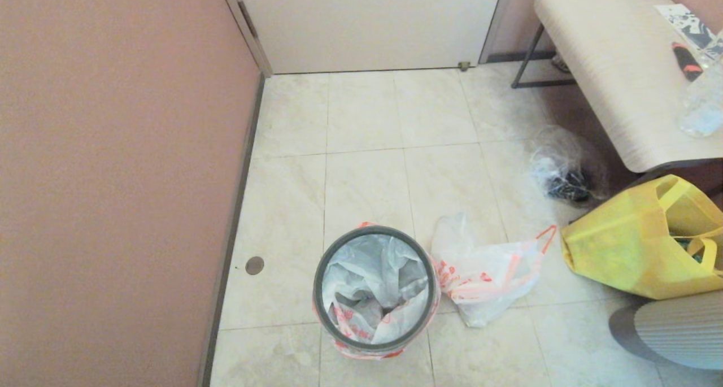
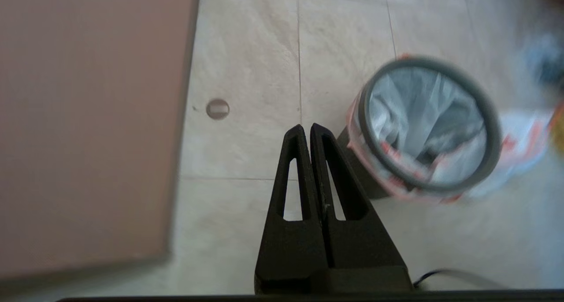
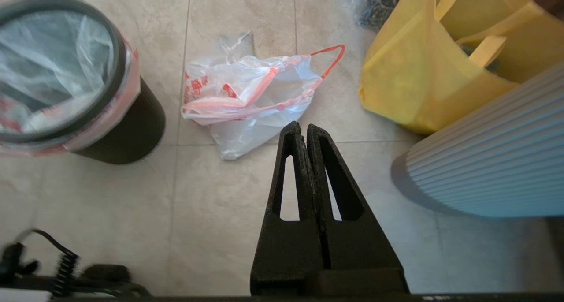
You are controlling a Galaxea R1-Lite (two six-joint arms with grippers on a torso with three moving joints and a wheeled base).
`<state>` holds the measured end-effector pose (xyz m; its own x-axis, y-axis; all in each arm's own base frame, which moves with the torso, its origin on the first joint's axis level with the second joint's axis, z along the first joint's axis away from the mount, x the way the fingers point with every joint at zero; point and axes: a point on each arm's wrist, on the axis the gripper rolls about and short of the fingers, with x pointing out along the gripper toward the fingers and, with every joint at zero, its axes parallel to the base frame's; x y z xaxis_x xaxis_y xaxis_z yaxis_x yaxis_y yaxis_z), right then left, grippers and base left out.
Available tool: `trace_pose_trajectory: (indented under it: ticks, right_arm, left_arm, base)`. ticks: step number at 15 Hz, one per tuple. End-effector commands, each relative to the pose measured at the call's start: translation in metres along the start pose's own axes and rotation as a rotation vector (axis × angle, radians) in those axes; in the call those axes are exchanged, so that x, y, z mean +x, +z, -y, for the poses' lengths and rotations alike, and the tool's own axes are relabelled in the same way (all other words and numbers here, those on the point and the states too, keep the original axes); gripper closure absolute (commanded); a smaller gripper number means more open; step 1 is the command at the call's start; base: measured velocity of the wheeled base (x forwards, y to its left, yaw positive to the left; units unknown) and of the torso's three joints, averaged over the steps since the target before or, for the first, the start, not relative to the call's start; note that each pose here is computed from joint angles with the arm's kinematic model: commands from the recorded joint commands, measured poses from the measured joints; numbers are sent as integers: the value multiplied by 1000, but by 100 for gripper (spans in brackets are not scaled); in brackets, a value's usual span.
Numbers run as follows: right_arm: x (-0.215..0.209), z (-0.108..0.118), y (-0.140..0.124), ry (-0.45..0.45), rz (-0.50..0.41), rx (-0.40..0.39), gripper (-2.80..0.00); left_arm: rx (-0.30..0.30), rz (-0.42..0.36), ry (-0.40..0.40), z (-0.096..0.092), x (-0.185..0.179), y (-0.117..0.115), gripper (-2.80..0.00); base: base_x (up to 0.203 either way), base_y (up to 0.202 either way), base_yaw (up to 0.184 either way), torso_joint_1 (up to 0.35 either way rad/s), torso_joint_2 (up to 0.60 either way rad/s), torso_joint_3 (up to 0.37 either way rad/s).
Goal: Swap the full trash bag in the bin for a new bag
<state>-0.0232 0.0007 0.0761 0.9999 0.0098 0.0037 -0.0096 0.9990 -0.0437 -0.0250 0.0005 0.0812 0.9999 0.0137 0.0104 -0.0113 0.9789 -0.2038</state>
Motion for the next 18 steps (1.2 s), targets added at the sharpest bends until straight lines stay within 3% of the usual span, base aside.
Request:
trace_pose_trajectory:
  ticks: [1, 2, 3, 4, 7, 8, 9, 10, 12, 13, 18]
  right_arm:
    - [0, 0, -1, -1, -4, 4, 0]
    - [0, 0, -1, -1, -5, 4, 0]
    - [0, 0, -1, -2, -5, 4, 0]
    - [0, 0, -1, -2, -5, 4, 0]
    - [0, 0, -1, -2, -5, 4, 0]
    - [0, 0, -1, -2, -4, 4, 0]
    - [0, 0, -1, -2, -5, 4, 0]
    - [0, 0, -1, -2, -5, 4, 0]
    - [1, 0, -1, -2, -6, 4, 0]
    - [0, 0, -1, -2, -4, 4, 0]
    - [0, 0, -1, -2, -4, 4, 0]
  left_arm:
    - [-176, -3, 12, 0, 1, -1, 0]
    - [-303, 2, 22, -1, 1, -2, 0]
    - [-361, 8, 27, -1, 1, -2, 0]
    - [-336, 10, 27, -1, 1, -2, 0]
    - [55, 23, 2, 0, 2, -1, 0]
    - [139, 23, -37, 1, 2, 0, 0]
    - [181, 20, -61, 2, 3, 1, 0]
    - [198, 22, -69, 2, 3, 2, 0]
    - [250, 22, 9, -1, 3, -3, 0]
    - [264, 20, 7, -1, 3, -5, 0]
    - [253, 19, -21, -1, 4, -6, 0]
  base:
    - [0, 0, 0, 0, 0, 0]
    - [0, 0, 0, 0, 0, 0]
    - [0, 0, 0, 0, 0, 0]
    - [0, 0, 0, 0, 0, 0]
    - [0, 0, 0, 0, 0, 0]
    - [0, 0, 0, 0, 0, 0]
    - [0, 0, 0, 0, 0, 0]
    - [0, 0, 0, 0, 0, 0]
    - [0, 0, 0, 0, 0, 0]
    - [0, 0, 0, 0, 0, 0]
    - [0, 0, 0, 0, 0, 0]
